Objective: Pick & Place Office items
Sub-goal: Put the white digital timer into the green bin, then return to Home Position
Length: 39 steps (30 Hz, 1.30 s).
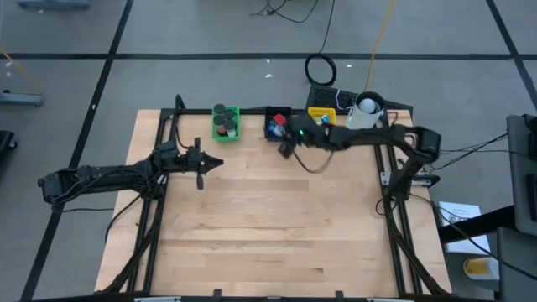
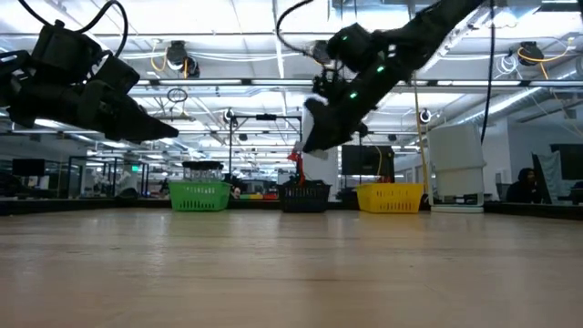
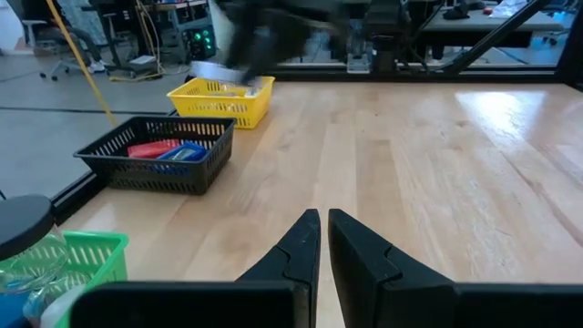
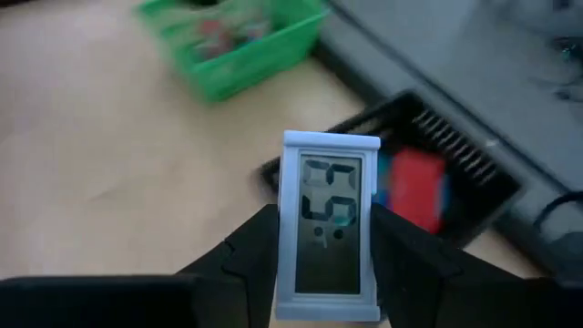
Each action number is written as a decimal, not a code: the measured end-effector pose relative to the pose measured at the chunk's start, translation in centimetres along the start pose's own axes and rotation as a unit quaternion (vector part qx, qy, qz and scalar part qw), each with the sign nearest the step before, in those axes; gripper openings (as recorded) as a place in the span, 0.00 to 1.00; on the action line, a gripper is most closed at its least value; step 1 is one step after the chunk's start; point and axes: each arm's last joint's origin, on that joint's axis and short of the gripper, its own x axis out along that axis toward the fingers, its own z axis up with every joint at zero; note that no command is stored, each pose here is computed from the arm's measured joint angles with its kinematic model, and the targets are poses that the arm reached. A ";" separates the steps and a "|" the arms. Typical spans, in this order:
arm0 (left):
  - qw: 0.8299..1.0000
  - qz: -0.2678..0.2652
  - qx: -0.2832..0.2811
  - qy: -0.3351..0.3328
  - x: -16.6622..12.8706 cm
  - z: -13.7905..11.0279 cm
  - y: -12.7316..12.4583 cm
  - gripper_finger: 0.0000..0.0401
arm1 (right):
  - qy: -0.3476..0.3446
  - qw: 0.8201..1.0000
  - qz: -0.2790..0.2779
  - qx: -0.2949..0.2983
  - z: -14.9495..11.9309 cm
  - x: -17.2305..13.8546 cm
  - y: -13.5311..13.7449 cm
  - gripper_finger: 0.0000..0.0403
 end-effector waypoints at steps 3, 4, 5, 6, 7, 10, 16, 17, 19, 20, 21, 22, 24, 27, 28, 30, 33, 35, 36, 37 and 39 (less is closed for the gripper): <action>1.000 0.000 0.000 0.001 0.0 0.0 0.0 0.09 | 0.011 1.000 -0.028 0.008 1.1 1.5 -2.5 0.35; 1.000 0.000 0.000 0.002 0.0 0.0 0.0 0.09 | 0.014 0.999 -0.030 0.010 1.5 2.0 -3.1 0.36; 1.000 0.002 0.002 0.003 0.0 -0.1 0.0 0.09 | 0.005 1.000 -0.023 0.017 2.2 2.7 -3.8 0.37; 1.000 0.004 0.004 0.003 0.0 -0.1 0.0 0.09 | 0.000 1.000 -0.019 0.022 2.6 3.2 -4.4 0.38; 1.000 0.005 0.004 0.003 0.0 -0.1 0.0 0.09 | 0.003 0.999 -0.019 0.028 2.8 3.6 -5.0 0.38; 1.000 0.010 0.005 0.004 0.0 -0.1 0.1 0.09 | 0.008 0.999 -0.027 0.042 3.1 5.1 -6.5 0.37; 1.000 0.008 0.003 0.004 0.0 0.0 0.0 0.09 | 0.029 0.997 -0.026 0.063 2.5 7.2 -8.3 0.36; 1.000 0.009 0.005 0.004 0.0 0.0 0.0 0.09 | 0.027 0.997 -0.022 0.066 2.4 7.7 -8.5 0.36; 1.000 0.008 0.006 0.003 0.0 0.0 0.0 0.09 | 0.030 0.997 -0.018 0.071 2.0 8.5 -8.9 0.37; 1.000 0.008 0.006 0.002 0.0 0.0 0.0 0.09 | 0.041 0.996 -0.017 0.073 1.6 8.7 -9.1 0.37; 1.000 0.008 0.006 0.002 0.0 0.0 0.0 0.09 | 0.042 0.996 -0.018 0.074 1.5 9.0 -9.3 0.37; 1.000 0.007 0.006 0.002 0.0 0.0 0.0 0.09 | 0.036 0.996 -0.019 0.074 1.6 9.3 -9.4 0.37; 1.000 0.007 0.006 0.002 0.0 0.0 0.0 0.09 | 0.037 0.997 -0.020 0.069 1.5 9.6 -9.5 0.37; 1.000 0.007 0.007 0.002 0.0 0.0 0.0 0.09 | 0.036 0.997 -0.020 0.061 1.5 9.6 -9.6 0.37; 1.000 0.007 0.007 0.002 0.0 0.0 0.0 0.09 | 0.034 0.997 -0.020 0.059 1.5 9.6 -9.6 0.38; 1.000 0.006 0.009 0.003 0.0 0.0 0.0 0.09 | 0.032 0.998 -0.021 0.057 1.6 9.6 -9.6 0.41; 1.000 0.006 0.010 0.003 0.0 0.0 0.0 0.09 | 0.032 0.998 -0.021 0.057 1.6 9.6 -9.6 0.47; 1.000 0.005 0.010 0.003 0.0 0.0 0.0 0.09 | 0.032 0.998 -0.021 0.057 1.6 9.6 -9.6 0.51; 1.000 0.005 0.010 0.003 0.0 0.0 0.0 0.09 | 0.032 0.998 -0.022 0.057 1.6 9.6 -9.6 0.53; 1.000 0.005 0.010 0.004 0.0 0.0 0.0 0.09 | 0.032 0.998 -0.022 0.056 1.6 9.6 -9.5 0.55; 1.000 0.006 0.010 0.004 0.0 0.0 0.0 0.09 | 0.031 0.998 -0.020 0.051 1.8 9.4 -9.3 0.58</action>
